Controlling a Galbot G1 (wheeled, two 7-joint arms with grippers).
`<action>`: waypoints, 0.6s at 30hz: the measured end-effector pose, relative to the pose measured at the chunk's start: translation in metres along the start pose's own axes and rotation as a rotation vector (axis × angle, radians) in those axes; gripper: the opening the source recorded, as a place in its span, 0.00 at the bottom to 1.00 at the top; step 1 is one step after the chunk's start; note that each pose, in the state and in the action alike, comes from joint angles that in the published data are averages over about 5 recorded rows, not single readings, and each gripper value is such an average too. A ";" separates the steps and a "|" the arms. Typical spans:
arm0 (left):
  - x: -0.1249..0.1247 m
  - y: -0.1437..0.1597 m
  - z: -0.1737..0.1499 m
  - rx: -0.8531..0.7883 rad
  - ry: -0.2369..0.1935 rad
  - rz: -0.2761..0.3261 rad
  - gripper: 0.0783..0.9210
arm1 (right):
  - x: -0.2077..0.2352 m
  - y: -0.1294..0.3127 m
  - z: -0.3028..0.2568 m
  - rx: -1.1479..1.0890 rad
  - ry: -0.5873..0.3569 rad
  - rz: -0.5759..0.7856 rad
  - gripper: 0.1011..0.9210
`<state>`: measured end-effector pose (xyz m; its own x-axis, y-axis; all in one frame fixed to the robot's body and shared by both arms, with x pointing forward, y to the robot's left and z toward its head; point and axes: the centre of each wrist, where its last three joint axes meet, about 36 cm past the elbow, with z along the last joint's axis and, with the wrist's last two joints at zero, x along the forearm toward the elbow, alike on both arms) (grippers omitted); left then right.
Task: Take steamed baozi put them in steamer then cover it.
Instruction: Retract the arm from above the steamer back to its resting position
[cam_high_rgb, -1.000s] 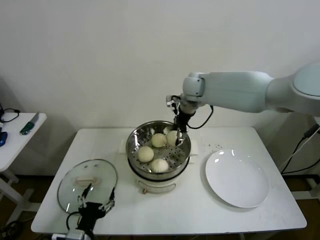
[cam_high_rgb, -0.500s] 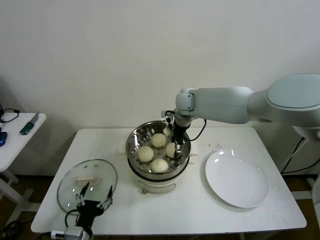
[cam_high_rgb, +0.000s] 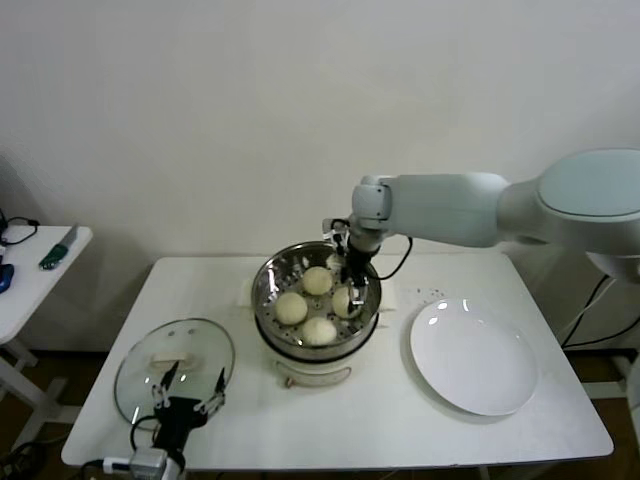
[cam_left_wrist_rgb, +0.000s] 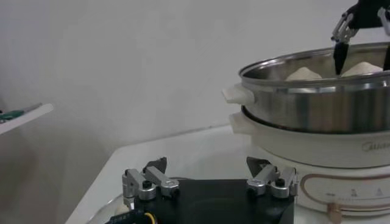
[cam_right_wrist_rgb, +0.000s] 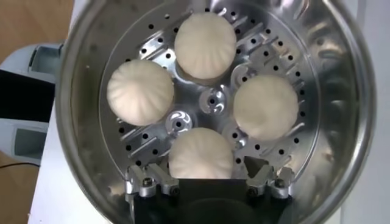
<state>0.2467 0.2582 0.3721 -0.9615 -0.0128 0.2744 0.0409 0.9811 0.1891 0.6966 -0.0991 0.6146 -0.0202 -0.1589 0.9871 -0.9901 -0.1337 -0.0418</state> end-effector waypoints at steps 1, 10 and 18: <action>0.000 0.000 0.000 -0.002 -0.001 -0.001 0.88 | 0.005 0.000 0.002 0.003 -0.004 0.002 0.88; -0.002 0.006 -0.003 -0.026 -0.016 -0.028 0.88 | 0.057 0.009 0.042 0.035 -0.097 0.095 0.88; -0.002 0.012 -0.006 -0.043 -0.035 -0.055 0.88 | 0.066 0.040 0.107 0.031 -0.337 0.298 0.88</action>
<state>0.2508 0.2685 0.3790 -0.9715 -0.0588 0.2295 -0.0012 0.9699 0.2435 0.6703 -0.2199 0.6616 -0.2522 -0.5043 0.8259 -0.9433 -0.0622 -0.3261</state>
